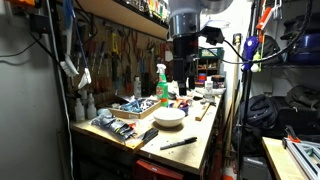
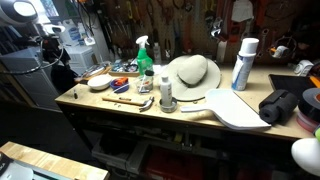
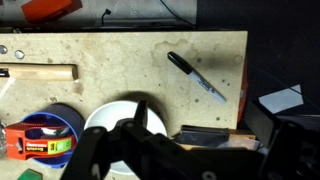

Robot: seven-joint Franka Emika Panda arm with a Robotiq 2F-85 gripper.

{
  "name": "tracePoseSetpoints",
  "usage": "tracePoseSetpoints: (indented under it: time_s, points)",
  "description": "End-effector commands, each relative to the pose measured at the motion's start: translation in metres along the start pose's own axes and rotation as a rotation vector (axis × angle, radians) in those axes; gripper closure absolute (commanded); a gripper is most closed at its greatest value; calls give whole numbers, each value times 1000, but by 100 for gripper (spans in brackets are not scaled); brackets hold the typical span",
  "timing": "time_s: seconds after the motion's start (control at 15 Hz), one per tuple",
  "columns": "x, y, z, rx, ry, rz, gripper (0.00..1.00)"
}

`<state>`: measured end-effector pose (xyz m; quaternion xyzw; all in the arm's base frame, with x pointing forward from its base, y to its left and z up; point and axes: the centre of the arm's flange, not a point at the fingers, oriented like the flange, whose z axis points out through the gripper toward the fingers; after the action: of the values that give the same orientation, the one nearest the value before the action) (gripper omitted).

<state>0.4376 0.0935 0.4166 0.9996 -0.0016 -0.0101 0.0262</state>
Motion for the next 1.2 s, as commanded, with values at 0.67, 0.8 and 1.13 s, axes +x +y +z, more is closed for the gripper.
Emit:
tracePoseSetpoints:
  time_s: [0.67, 0.8, 1.13]
  points:
    - [-42, -14, 77, 68, -88, -334, 0]
    - [-47, -19, 98, 56, -100, -452, 0]
    - [-56, -44, 133, -23, -22, -598, 0]
